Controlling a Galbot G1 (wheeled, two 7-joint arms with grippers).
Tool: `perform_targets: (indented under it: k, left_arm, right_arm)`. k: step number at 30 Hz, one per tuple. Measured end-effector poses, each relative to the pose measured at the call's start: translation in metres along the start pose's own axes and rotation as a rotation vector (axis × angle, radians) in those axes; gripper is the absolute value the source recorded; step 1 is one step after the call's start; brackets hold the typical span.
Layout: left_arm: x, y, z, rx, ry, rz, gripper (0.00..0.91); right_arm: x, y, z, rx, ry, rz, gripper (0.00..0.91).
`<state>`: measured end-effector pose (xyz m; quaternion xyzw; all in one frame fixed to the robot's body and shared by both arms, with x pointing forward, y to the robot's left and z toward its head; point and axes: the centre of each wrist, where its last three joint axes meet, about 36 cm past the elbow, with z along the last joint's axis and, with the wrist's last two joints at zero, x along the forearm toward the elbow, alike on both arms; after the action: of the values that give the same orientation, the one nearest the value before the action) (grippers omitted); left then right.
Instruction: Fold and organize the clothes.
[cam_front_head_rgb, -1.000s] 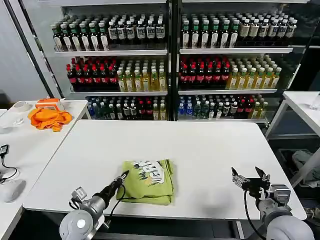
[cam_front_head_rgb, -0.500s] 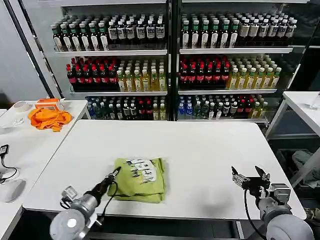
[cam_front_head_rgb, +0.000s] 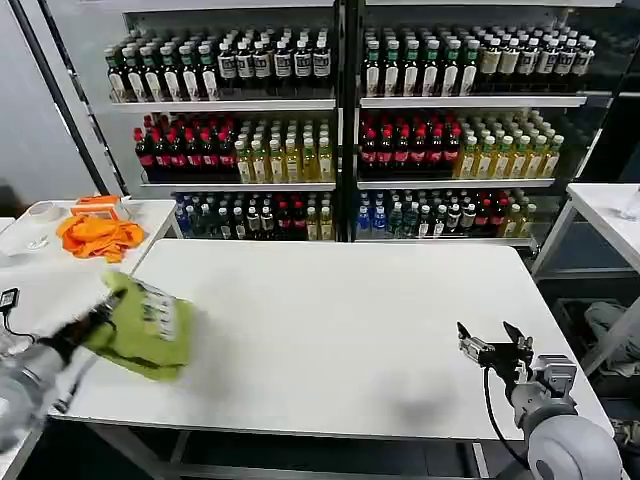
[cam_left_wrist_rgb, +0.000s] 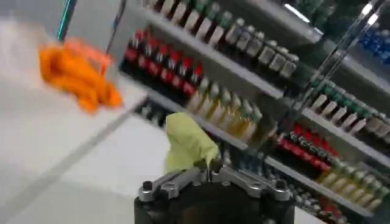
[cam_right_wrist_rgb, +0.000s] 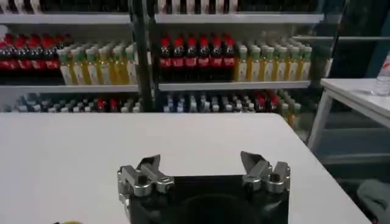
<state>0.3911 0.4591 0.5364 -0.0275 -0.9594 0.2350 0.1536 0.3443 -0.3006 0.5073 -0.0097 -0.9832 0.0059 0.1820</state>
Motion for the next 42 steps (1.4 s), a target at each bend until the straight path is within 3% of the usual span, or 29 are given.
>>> perform_targets:
  k: [3,6,17,22,30,31,32,33,42]
  left_arm:
    - [0.004,-0.014,-0.016,-0.092,0.004,0.012,0.010]
    - [-0.001,-0.028,-0.008,-0.177,0.041,0.026,0.010]
    - [-0.054,-0.061,0.117,-0.456,0.272,0.063,0.010]
    - [-0.071,-0.093,0.141,-0.515,0.296,0.132,0.010]
    - [-0.105,-0.133,0.161,-0.543,0.296,0.188,0.020]
    - [-0.109,-0.137,0.163,-0.542,0.296,0.190,0.131]
    - [-0.113,-0.142,0.166,-0.540,0.296,0.197,0.383]
    - [-0.116,-0.147,0.169,-0.536,0.295,0.208,0.907]
    - [-0.122,-0.184,0.190,-0.418,0.248,0.325,0.907]
  right_arm:
    - [-0.002,0.000,-0.001,-0.004,-0.002,-0.003,0.907]
    - [-0.002,0.000,0.000,-0.007,-0.001,-0.004,0.907]
    - [0.003,-0.003,0.001,-0.008,-0.001,0.009,0.907]
    - [0.007,-0.004,0.004,-0.009,0.003,0.018,0.907]
    - [0.012,-0.005,0.007,-0.008,0.008,0.026,0.907]
    - [0.012,-0.004,0.006,-0.008,0.006,0.025,0.907]
    - [0.012,-0.004,0.006,-0.008,0.006,0.025,0.907]
    - [0.012,-0.003,0.006,-0.009,0.007,0.024,0.907]
    - [0.005,0.005,0.007,-0.007,0.008,-0.001,0.907]
